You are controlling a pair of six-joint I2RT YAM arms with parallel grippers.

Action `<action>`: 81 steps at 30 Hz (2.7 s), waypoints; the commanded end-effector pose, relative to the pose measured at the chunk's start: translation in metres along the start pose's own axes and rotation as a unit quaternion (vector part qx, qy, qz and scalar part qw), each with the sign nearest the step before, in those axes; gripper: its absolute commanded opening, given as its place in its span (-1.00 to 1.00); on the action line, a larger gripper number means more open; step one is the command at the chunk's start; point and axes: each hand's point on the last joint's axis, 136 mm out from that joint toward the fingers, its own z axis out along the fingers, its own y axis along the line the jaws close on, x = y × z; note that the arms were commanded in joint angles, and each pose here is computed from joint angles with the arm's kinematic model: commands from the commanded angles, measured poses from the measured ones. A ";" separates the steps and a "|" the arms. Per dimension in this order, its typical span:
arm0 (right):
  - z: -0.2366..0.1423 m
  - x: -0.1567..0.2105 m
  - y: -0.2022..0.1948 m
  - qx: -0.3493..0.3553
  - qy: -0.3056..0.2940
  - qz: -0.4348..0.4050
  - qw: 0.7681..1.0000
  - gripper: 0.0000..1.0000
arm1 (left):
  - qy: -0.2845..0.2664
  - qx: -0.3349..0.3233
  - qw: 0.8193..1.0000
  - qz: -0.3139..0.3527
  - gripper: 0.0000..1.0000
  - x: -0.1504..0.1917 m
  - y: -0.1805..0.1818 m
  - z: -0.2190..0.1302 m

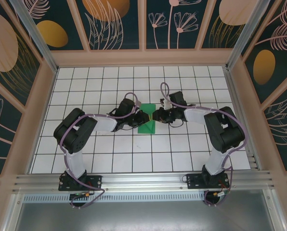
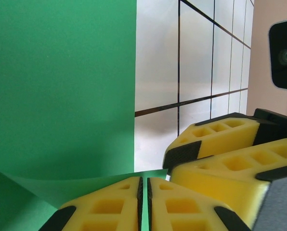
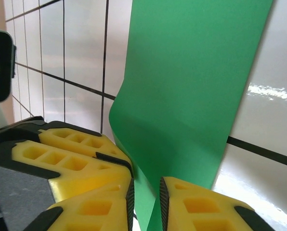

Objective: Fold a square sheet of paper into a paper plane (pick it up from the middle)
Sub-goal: Fold the triangle a second time at the center of the table.

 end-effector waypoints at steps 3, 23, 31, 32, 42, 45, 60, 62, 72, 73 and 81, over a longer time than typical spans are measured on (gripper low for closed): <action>0.006 0.000 0.007 -0.014 0.013 -0.016 1.000 -0.52 | -0.003 -0.002 1.000 0.010 -0.76 -0.003 -0.003 0.003; 0.011 -0.011 -0.016 0.047 0.005 -0.033 0.998 -0.83 | -0.003 0.016 1.000 0.021 -0.64 -0.005 -0.013 0.002; 0.012 -0.012 -0.026 0.069 0.001 -0.029 0.997 -0.83 | 0.004 0.018 1.000 0.020 -0.62 -0.004 -0.011 0.006; 0.012 -0.013 -0.027 0.071 0.000 -0.028 0.997 -0.83 | 0.005 0.019 1.000 0.021 -0.62 -0.003 -0.012 0.007; 0.014 -0.017 -0.032 0.082 -0.004 -0.028 0.996 -0.82 | 0.014 0.012 1.000 0.019 -0.61 -0.003 -0.005 0.014; 0.015 -0.019 -0.032 0.082 -0.005 -0.029 0.996 -0.82 | 0.016 0.009 1.000 0.018 -0.61 -0.002 -0.003 0.015; 0.019 -0.023 -0.032 0.082 -0.004 -0.032 0.996 -0.81 | 0.019 -0.006 1.000 0.015 -0.62 -0.001 0.006 0.019; 0.019 -0.024 -0.033 0.084 -0.005 -0.032 0.996 -0.81 | 0.019 -0.007 1.000 0.014 -0.61 -0.001 0.007 0.019; 0.021 -0.026 -0.036 0.090 -0.005 -0.029 0.996 -0.81 | 0.020 -0.010 1.000 0.015 -0.61 -0.001 0.008 0.021; 0.022 -0.026 -0.036 0.089 -0.005 -0.028 0.996 -0.81 | 0.021 -0.011 1.000 0.015 -0.60 -0.001 0.008 0.021; 0.024 -0.025 -0.039 0.092 -0.003 -0.016 0.996 -0.81 | 0.023 -0.015 1.000 0.014 -0.60 0.000 0.012 0.023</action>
